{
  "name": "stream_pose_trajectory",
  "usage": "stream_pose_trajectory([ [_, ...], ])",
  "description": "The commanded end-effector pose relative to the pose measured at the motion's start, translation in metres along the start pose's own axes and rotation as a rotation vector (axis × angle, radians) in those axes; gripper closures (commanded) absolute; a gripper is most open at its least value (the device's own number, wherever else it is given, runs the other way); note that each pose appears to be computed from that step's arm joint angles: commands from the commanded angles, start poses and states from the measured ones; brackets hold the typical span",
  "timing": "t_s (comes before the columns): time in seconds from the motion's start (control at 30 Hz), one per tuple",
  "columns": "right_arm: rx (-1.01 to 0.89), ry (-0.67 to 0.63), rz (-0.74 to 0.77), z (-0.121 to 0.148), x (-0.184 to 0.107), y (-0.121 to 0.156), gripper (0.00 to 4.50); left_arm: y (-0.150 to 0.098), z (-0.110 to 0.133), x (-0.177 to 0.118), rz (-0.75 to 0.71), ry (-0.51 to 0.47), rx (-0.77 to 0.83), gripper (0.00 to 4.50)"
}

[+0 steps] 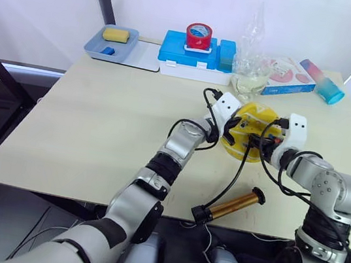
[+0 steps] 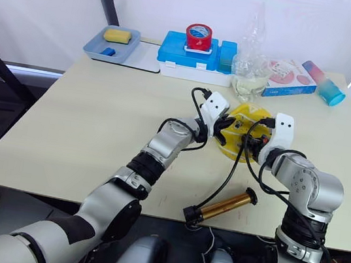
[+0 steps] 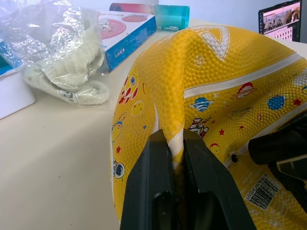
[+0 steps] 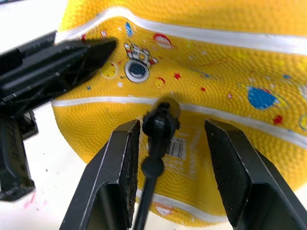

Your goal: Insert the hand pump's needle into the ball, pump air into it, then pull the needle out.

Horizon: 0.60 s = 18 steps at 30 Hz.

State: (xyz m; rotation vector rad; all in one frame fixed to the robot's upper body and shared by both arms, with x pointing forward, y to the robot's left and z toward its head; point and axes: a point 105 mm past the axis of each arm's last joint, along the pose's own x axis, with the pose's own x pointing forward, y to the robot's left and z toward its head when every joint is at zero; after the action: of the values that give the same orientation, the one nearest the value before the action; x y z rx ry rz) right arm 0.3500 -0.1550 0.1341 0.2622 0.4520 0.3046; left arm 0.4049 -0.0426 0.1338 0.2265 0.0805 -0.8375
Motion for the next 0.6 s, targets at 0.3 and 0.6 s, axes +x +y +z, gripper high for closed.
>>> stream_pose_trajectory([
  [0.3,-0.004,-0.064,0.034,0.0141,0.0018,0.0091,3.58,-0.0131,-0.0055,0.0044,-0.043,0.025,-0.008,4.5],
  [0.6,-0.104,-0.038,0.024,0.0134,0.0017,0.0101,4.2,-0.0131,-0.0063,0.0045,-0.043,0.027,-0.008,4.5],
])
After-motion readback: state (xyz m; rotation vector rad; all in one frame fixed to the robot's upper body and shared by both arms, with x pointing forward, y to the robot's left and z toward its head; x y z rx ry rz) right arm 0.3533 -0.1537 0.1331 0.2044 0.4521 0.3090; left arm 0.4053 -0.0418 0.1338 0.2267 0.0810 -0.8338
